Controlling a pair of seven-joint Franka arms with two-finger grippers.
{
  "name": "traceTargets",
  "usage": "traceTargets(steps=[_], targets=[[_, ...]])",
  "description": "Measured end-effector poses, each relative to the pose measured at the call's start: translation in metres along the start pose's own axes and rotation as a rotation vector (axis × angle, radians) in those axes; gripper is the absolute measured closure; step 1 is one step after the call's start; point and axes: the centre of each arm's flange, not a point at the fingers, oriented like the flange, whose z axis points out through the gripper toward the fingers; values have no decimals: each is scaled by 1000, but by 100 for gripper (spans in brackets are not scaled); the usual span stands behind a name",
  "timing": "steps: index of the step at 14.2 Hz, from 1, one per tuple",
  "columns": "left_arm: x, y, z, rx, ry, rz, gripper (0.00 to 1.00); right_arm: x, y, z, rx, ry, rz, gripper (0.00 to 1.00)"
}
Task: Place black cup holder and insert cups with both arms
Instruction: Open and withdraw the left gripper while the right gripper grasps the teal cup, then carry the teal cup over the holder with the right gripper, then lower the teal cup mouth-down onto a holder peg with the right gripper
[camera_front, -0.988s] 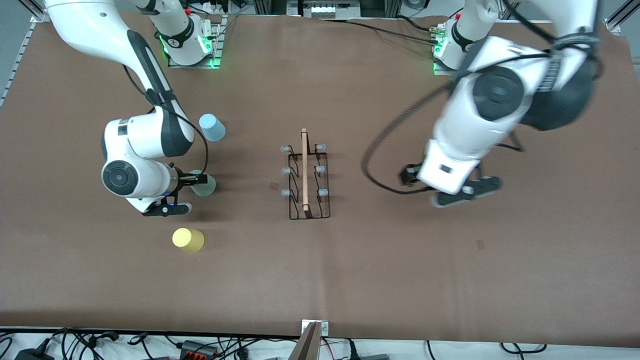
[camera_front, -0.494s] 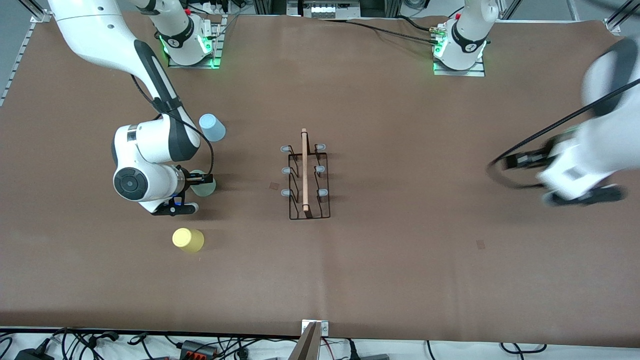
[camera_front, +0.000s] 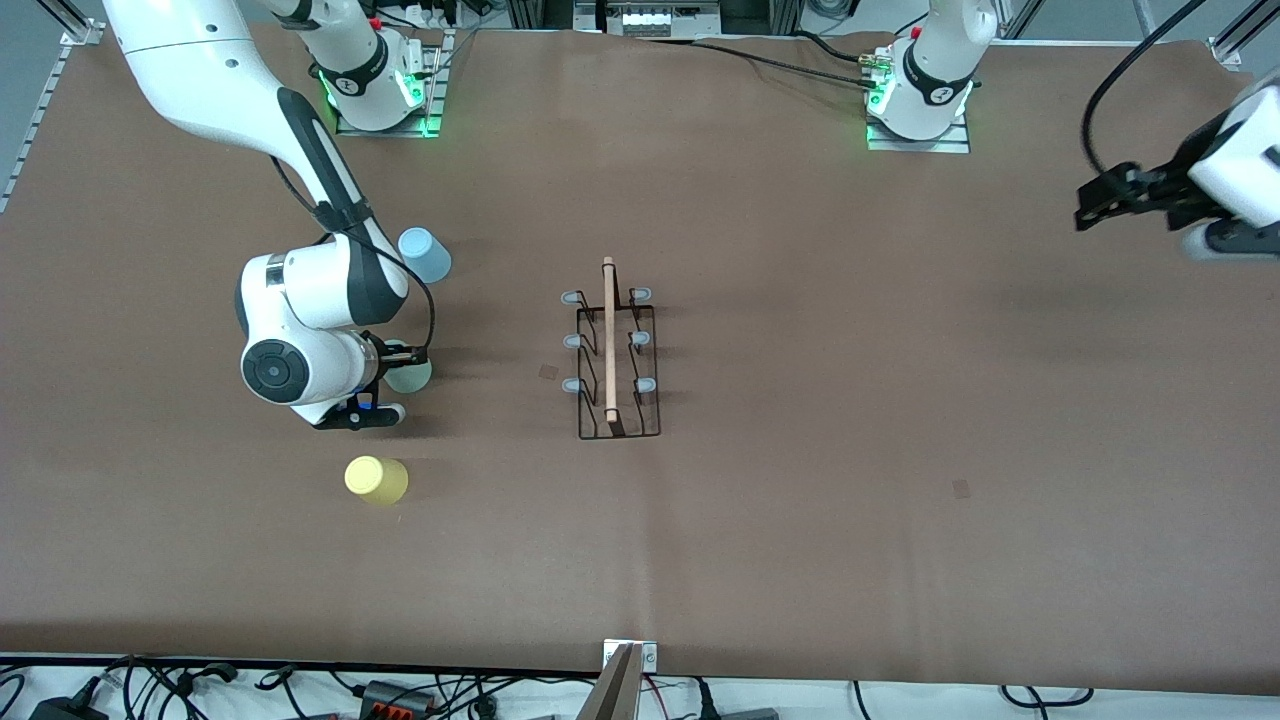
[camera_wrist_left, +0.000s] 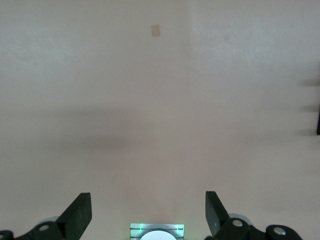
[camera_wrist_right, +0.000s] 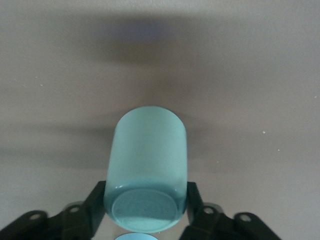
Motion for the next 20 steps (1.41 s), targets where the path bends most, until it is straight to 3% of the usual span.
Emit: traceTargets(steps=[5,9,15,20], targets=[[-5,3,11,-3,31,4,0,-4,-21,-95,9,44,-33,35],[-5,3,6,-4,49,4,0,-46,-110,-169,66,38,-86,35],[-4,-10,7,-7,44,-20,0,-99,-233,-155,53,7,-72,35],[-5,-8,11,-6,21,-14,0,-111,-259,-148,98,-29,-69,35]])
